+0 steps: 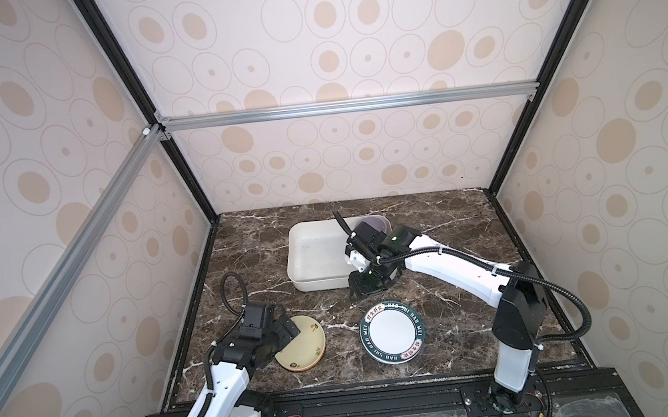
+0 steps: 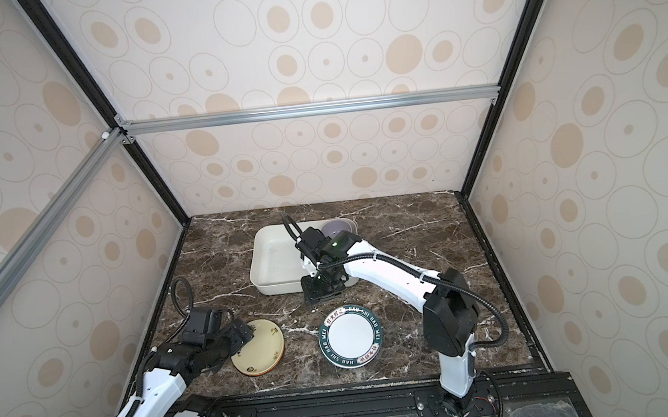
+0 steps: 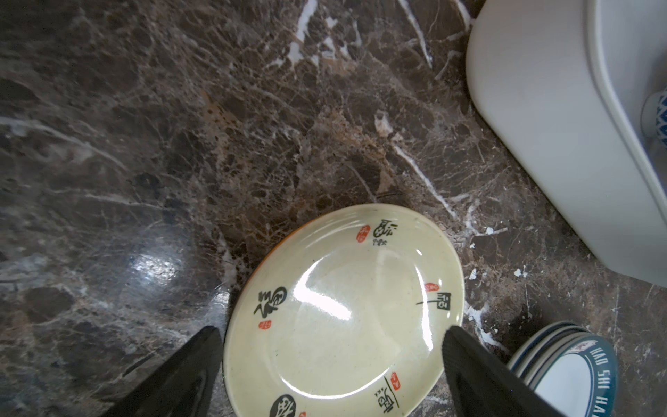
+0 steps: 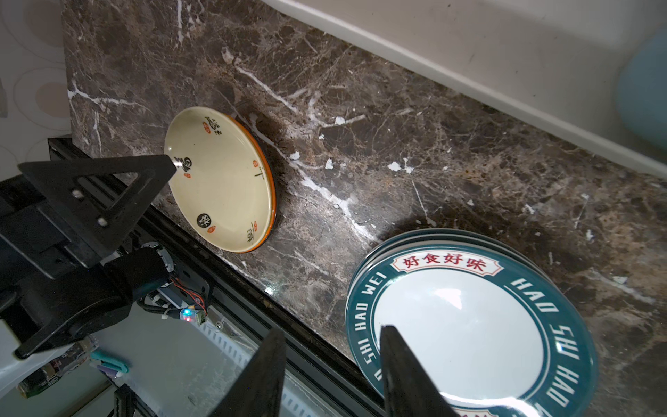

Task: Place the mixed dishes into the plastic bin
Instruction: 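Move the right gripper to the green-rimmed plates while the left releases the bin, then grip the green-rimmed plate stack edges with both grippers from opposite sides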

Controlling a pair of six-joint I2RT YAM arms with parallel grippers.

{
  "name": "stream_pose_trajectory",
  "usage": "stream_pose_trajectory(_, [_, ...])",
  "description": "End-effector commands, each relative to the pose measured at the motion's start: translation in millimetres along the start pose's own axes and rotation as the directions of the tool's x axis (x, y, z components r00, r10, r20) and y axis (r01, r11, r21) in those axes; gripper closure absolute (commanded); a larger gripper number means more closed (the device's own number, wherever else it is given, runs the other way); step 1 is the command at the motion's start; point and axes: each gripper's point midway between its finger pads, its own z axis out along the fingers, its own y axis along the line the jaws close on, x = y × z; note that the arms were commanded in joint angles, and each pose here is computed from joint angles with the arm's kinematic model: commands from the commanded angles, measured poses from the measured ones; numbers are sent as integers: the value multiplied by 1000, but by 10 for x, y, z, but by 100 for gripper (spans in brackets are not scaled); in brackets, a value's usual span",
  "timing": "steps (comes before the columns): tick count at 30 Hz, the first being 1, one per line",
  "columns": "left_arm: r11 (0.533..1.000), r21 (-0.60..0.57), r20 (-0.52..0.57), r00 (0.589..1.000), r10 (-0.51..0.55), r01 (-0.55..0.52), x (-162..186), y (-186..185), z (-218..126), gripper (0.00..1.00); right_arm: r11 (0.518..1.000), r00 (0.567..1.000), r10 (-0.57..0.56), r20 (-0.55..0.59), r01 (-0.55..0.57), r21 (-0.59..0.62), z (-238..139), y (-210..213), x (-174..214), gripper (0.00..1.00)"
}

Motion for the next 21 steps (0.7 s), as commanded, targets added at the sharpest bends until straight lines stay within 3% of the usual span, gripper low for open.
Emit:
stream_pose_trajectory(1, [1000, -10, 23, 1000, 1, -1, -101, -62, -125, 6, 999, 1000, 11, 13, -12, 38, -206, -175, 121, 54])
stream_pose_trajectory(7, [990, 53, 37, 991, 131, -133, -323, -626, -307, 8, 987, 994, 106, 24, -108, 121, -398, -620, 465, 53])
stream_pose_trajectory(13, [929, 182, -7, 944, 330, -324, -123, -1426, -218, 11, 955, 970, 241, 40, -244, 168, -439, -1061, 882, 51])
stream_pose_trajectory(16, [842, 257, -46, 864, 502, -475, 232, -1814, -81, 11, 940, 956, 289, 49, -293, 175, -421, -1202, 1042, 50])
stream_pose_trajectory(18, [766, 292, -80, 783, 617, -573, 527, -2017, 17, 11, 931, 947, 317, 54, -322, 174, -405, -1274, 1123, 50])
stream_pose_trajectory(21, [680, 324, -110, 687, 718, -658, 870, -2175, 135, 11, 923, 938, 340, 65, -346, 166, -361, -1339, 1207, 49])
